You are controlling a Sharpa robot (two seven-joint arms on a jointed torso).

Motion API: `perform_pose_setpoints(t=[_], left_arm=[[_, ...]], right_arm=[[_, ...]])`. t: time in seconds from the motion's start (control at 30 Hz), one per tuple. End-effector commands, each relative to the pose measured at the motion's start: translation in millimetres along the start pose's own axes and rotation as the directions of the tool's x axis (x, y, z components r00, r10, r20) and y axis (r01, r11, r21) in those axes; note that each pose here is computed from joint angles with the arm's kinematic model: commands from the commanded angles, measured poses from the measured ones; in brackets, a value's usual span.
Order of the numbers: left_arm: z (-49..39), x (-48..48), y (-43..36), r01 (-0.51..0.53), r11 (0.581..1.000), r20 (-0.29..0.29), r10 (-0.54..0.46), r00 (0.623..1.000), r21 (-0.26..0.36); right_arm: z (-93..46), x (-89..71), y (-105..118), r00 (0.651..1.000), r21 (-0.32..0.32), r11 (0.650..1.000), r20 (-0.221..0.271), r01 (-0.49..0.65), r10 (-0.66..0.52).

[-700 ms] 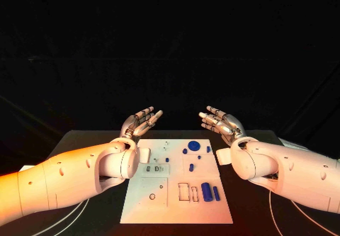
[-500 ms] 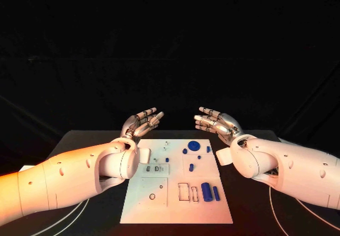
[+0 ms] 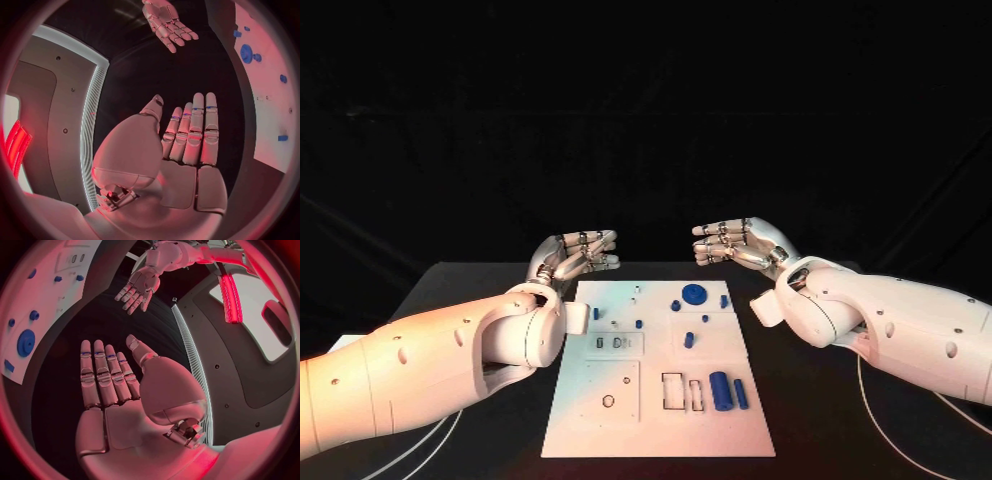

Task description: Assemble the parts on the task board

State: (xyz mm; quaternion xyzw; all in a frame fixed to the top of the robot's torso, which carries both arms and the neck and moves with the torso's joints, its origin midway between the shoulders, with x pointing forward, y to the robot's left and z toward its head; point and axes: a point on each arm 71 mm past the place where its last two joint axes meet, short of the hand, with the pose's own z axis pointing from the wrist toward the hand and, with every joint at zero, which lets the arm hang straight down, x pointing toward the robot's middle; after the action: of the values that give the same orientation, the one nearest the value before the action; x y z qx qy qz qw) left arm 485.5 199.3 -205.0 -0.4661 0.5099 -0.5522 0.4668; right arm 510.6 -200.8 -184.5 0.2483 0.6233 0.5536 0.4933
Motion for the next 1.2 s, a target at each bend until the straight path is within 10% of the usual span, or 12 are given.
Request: perform_pose_setpoints(t=[0.03,0.33,0.87,1.2], left_arm=[[-1.5,4.0,-4.7,0.009,0.999,-0.036,-0.008,0.999,0.034],[-14.1,9.8,-15.2,0.064,0.998,-0.075,-0.062,0.995,0.022],[-31.3,20.9,-39.6,0.113,0.993,-0.142,-0.106,0.984,0.042],[-37.1,22.0,-51.8,0.125,0.991,-0.161,-0.115,0.980,0.050]], right_arm=[[2.6,-1.2,4,0.976,-0.041,0.976,-0.046,0.213,-0.214],[7.8,-2.8,13,0.830,-0.110,0.831,-0.067,0.545,-0.553],[24.7,13.7,25,0.440,-0.134,0.460,-0.152,0.878,-0.885],[29.5,19.1,32,0.332,-0.140,0.351,-0.146,0.926,-0.932]])
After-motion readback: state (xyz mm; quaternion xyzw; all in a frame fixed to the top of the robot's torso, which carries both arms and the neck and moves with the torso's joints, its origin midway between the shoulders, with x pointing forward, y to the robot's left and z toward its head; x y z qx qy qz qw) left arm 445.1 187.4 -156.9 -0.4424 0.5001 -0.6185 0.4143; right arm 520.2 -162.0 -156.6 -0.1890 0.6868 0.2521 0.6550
